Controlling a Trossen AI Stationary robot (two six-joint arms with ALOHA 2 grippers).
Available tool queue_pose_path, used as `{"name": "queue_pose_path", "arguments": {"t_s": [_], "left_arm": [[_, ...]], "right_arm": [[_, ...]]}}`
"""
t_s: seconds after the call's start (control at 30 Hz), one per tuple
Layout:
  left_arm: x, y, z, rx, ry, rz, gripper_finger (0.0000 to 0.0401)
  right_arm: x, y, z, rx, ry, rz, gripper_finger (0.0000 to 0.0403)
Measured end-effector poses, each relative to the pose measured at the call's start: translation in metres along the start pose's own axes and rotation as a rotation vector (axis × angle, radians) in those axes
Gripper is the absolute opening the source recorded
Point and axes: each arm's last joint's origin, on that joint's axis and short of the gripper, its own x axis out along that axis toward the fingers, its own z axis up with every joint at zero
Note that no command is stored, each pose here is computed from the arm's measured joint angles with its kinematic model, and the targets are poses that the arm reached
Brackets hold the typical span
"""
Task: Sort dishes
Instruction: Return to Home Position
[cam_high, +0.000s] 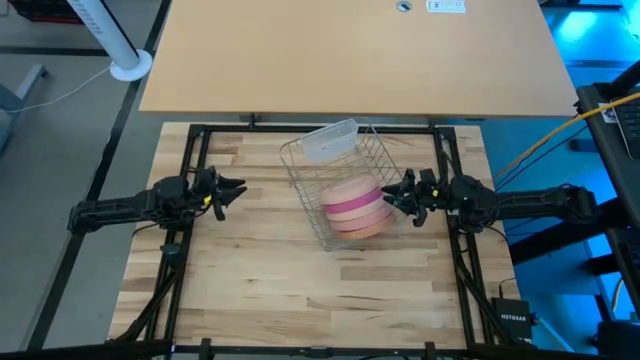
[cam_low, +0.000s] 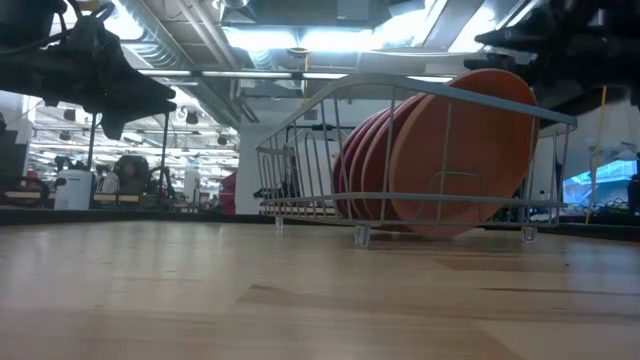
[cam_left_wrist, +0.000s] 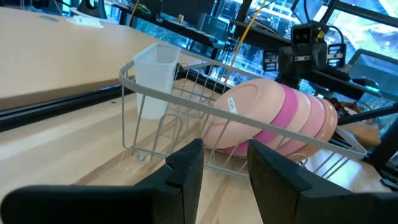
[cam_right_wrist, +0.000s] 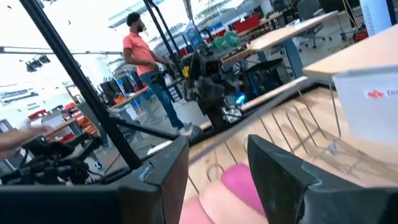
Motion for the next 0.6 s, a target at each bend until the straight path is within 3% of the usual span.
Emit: {"name": "queue_pose_path", "arguments": {"t_s": [0.3,0.6], "left_arm": [[0.0,0.0,0.0,0.0,0.001,0.0,0.0115],[0.0,0.0,0.0,0.001,0.003,0.001,0.0115]], "right_arm": [[-0.015,-0.005,-0.016,0.003,-0.001,0.07,0.017],[-0.029,0.006,-0.011,-0.018,-0.005,0.32,0.017]]}}
